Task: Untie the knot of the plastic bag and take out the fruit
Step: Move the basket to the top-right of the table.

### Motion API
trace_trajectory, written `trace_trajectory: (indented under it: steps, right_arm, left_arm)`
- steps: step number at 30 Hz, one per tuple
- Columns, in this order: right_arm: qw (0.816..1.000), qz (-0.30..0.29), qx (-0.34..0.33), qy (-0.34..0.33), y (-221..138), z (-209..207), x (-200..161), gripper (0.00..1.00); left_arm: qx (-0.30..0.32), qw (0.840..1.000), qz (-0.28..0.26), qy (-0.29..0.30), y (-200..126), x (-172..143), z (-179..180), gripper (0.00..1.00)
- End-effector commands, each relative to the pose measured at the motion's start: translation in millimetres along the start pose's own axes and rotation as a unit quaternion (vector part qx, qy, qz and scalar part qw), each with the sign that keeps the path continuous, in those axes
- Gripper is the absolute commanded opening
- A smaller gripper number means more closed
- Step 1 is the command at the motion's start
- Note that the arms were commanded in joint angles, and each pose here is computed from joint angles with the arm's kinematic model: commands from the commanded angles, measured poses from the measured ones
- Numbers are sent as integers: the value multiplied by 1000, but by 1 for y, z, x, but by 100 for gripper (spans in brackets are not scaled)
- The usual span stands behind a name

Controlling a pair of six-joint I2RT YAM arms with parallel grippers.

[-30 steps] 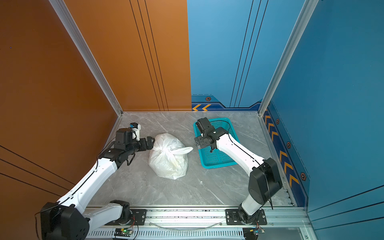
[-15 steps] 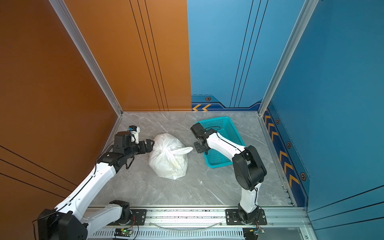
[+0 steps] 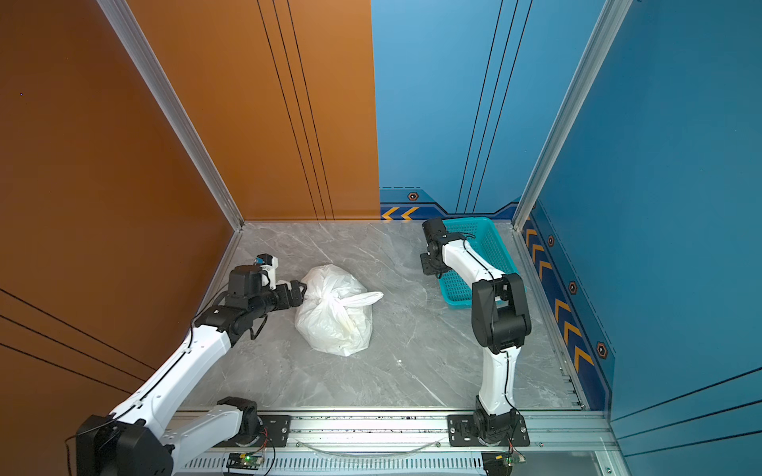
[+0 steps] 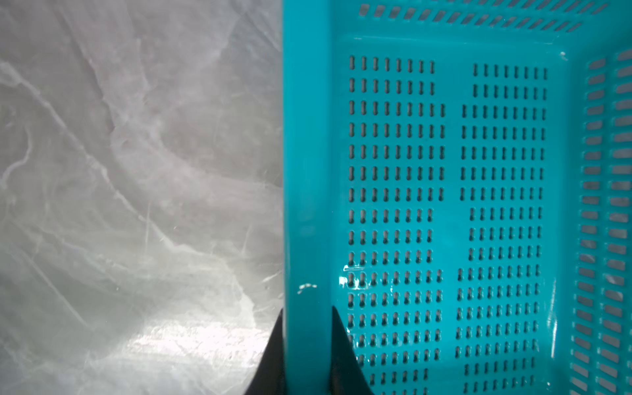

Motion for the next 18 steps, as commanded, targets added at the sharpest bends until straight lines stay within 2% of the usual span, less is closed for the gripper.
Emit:
trace_trajectory:
  steps: [1, 5, 7, 9, 11, 12, 14, 15, 18]
  right_arm:
    - [1000, -6, 15, 0, 22, -6, 16, 6]
    - [1000, 8, 6, 10, 39, -16, 22, 7]
    - [1000, -2, 0, 11, 39, -18, 31, 11]
    - [1000, 0, 6, 7, 36, -15, 31, 30]
    - [1000, -8, 12, 0, 23, -9, 30, 55]
    - [1000, -17, 13, -8, 13, -4, 32, 64]
    - [999, -19, 16, -33, 2, 10, 25, 77]
    - [998, -36, 12, -46, -18, 16, 26, 81]
    - [996, -58, 13, -72, -48, 36, 20, 89]
  left_arm:
    - [-16, 1000, -5, 0, -3, 0, -5, 98]
    - [-15, 1000, -4, 1, -5, -2, -5, 98]
    - [-13, 1000, -5, 2, -7, -3, -4, 98]
    - [-9, 1000, -3, 3, -8, -5, -3, 98]
    - [-6, 1000, -2, 6, -10, -5, -2, 98]
    - [-5, 1000, -2, 7, -11, -6, -2, 98]
    - [-3, 1000, -5, 9, -14, -7, -1, 98]
    - [-4, 1000, -7, 10, -16, -7, -1, 98]
    - [-7, 1000, -7, 10, -20, -7, -2, 98]
Point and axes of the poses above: each gripper's point midway between its finger pads, its own y axis out along the fingers, its own z axis along the line the jaws close on, x = y × z, the point moved 7 cm from there along -y, back along the fingers, and after that the axes turned 2 degrees about -y, right-handed, at the moved point
